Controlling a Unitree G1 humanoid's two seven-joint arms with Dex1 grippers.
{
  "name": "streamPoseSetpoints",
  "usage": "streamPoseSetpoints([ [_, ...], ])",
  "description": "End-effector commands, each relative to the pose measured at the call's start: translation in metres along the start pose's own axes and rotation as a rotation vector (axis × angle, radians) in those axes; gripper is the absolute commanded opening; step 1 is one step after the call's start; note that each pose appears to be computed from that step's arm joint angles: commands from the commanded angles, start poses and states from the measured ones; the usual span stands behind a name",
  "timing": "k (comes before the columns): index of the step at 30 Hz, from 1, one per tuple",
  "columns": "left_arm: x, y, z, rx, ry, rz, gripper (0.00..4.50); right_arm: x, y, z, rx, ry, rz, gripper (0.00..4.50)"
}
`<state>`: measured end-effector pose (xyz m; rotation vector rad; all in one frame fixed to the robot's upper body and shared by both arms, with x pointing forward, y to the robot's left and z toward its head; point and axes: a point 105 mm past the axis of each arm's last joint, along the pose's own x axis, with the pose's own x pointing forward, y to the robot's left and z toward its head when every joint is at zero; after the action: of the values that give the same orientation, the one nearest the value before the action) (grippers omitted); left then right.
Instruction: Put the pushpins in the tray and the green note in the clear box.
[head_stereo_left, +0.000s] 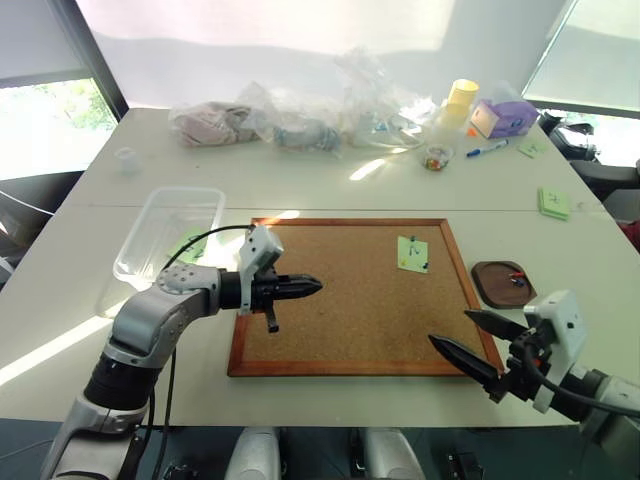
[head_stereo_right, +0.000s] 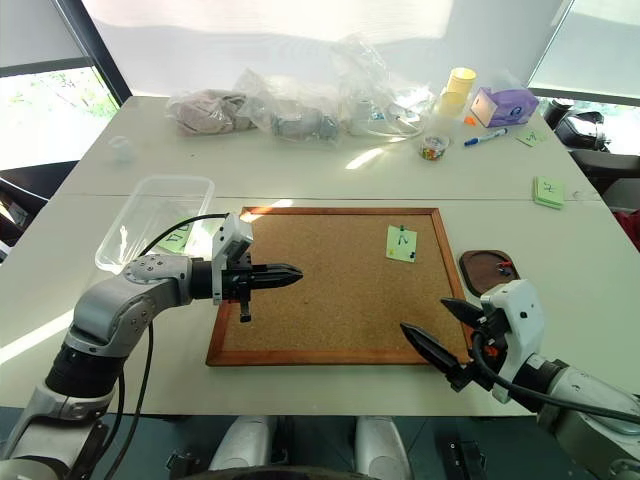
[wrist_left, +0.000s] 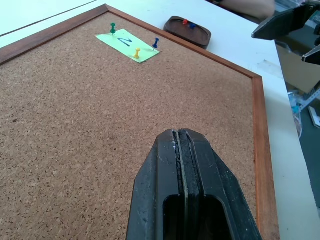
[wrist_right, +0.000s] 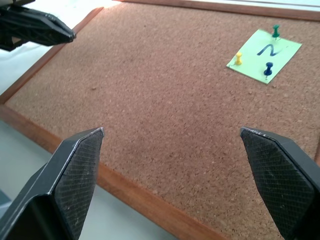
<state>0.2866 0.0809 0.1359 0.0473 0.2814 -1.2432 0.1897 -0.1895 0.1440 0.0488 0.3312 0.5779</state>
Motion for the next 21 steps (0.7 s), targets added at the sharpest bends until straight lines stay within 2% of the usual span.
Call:
streamPoseSetpoints([
  [1, -0.002, 0.004, 0.014, 0.052, -0.031, 0.036, 0.0, 0.003, 0.009, 0.009, -0.028, -0.041, 0.024, 4.48],
  [12, -0.003, 0.004, 0.019, 0.061, -0.041, 0.043, 0.0, 0.007, 0.01, 0.012, -0.019, -0.056, 0.019, 4.48],
  [21, 0.001, 0.016, 0.05, 0.124, -0.078, 0.066, 0.0, 0.015, -0.008, 0.03, -0.019, -0.11, -0.047, 4.48],
])
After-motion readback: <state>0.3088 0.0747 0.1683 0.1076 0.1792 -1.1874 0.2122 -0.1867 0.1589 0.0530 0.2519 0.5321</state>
